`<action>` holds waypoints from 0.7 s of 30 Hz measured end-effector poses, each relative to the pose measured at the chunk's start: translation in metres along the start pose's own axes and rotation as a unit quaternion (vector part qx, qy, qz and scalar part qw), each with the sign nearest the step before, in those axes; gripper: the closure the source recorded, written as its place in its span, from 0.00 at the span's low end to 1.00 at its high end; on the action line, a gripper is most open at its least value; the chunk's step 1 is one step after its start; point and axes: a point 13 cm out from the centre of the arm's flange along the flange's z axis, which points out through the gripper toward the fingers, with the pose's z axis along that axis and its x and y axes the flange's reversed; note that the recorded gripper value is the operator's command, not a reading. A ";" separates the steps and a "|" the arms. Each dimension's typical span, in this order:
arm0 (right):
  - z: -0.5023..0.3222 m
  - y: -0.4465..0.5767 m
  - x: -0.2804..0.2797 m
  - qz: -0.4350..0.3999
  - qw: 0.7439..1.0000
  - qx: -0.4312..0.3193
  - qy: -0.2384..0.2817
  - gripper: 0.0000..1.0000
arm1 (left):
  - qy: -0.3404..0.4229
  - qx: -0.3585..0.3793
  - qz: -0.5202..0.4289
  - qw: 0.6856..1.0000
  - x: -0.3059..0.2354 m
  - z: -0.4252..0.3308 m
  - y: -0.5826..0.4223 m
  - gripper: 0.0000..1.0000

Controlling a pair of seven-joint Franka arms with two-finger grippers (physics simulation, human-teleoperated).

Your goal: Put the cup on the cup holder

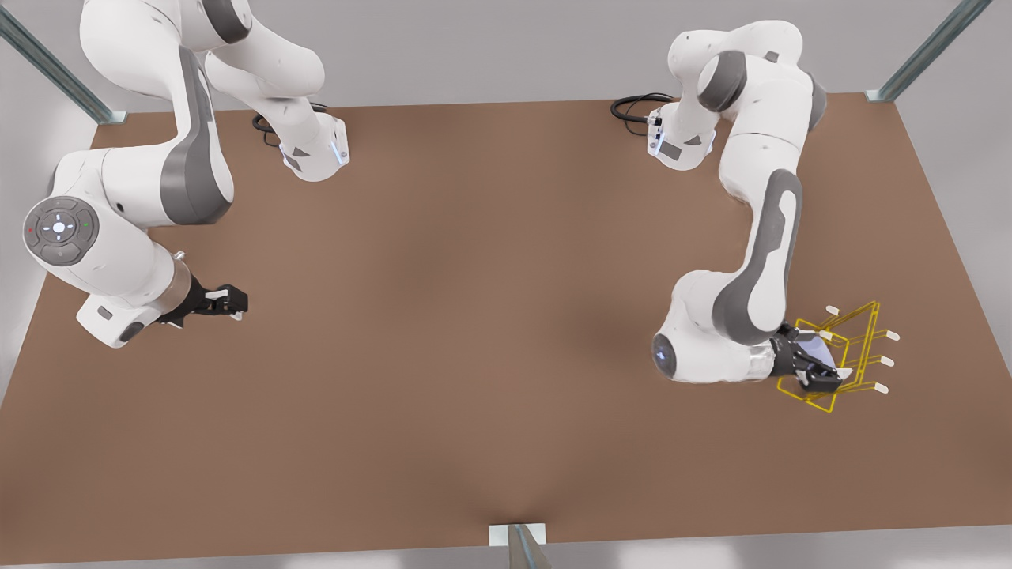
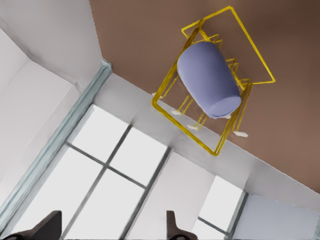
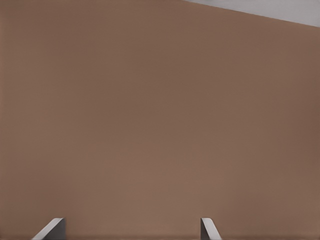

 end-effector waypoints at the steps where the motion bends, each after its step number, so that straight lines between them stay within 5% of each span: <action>1: 0.000 0.000 0.000 0.000 1.000 0.000 0.000 0.00 | -0.084 0.100 -0.030 0.991 0.000 -0.011 -0.011 0.00; 3: 0.000 0.000 0.000 0.000 1.000 0.000 0.000 0.00 | -0.221 0.286 -0.092 0.928 0.017 -0.024 -0.019 0.00; 6: 0.000 0.000 0.000 0.000 1.000 0.000 0.000 0.00 | -0.309 0.353 -0.156 0.869 0.123 -0.086 -0.005 0.00; 10: 0.000 0.002 0.000 -0.001 1.000 0.000 0.000 0.00 | -0.303 0.372 -0.170 0.861 0.193 -0.107 -0.064 0.00; 21: 0.006 0.009 -0.003 -0.006 1.000 -0.001 0.003 0.00 | -0.296 0.405 -0.220 0.837 0.180 -0.095 -0.079 0.00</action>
